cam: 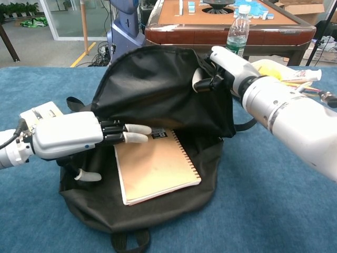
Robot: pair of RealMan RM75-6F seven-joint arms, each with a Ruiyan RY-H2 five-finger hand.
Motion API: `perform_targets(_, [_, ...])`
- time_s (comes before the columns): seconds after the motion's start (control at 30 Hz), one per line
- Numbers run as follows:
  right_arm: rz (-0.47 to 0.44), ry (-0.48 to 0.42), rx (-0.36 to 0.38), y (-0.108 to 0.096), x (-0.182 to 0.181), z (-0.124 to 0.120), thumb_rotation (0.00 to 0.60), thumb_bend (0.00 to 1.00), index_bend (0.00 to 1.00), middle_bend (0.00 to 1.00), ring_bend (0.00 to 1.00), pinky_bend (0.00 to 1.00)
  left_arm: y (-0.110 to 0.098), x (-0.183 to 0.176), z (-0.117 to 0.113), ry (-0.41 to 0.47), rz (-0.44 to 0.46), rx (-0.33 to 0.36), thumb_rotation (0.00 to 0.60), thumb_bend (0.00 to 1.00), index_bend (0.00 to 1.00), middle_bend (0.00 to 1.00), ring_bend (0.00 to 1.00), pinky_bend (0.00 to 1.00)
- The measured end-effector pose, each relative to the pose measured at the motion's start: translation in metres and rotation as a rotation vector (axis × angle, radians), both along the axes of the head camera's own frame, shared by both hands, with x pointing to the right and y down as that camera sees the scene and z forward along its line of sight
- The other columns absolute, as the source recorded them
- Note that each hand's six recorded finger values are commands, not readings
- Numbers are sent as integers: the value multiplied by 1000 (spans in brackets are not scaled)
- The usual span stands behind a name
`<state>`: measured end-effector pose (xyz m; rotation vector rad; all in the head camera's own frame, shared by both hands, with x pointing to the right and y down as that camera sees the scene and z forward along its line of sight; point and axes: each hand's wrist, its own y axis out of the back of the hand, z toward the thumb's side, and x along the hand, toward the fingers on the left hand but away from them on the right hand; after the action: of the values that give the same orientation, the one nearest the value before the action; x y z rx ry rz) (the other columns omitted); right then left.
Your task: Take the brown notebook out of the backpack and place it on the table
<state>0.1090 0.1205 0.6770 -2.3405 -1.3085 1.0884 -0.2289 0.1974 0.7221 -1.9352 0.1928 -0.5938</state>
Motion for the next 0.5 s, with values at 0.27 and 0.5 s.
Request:
perform_targets(0.27, [2,0,-7,1,2,2,600,898,589,242,93,45,9,5,6,-4,17,7,600,172,0,0,27,141])
perform_targets(0.5, [6,5,-14,2,4,4,600,898,585,240,93,45,12,12,10,20,-9,-26,600,170,0,0,27,136])
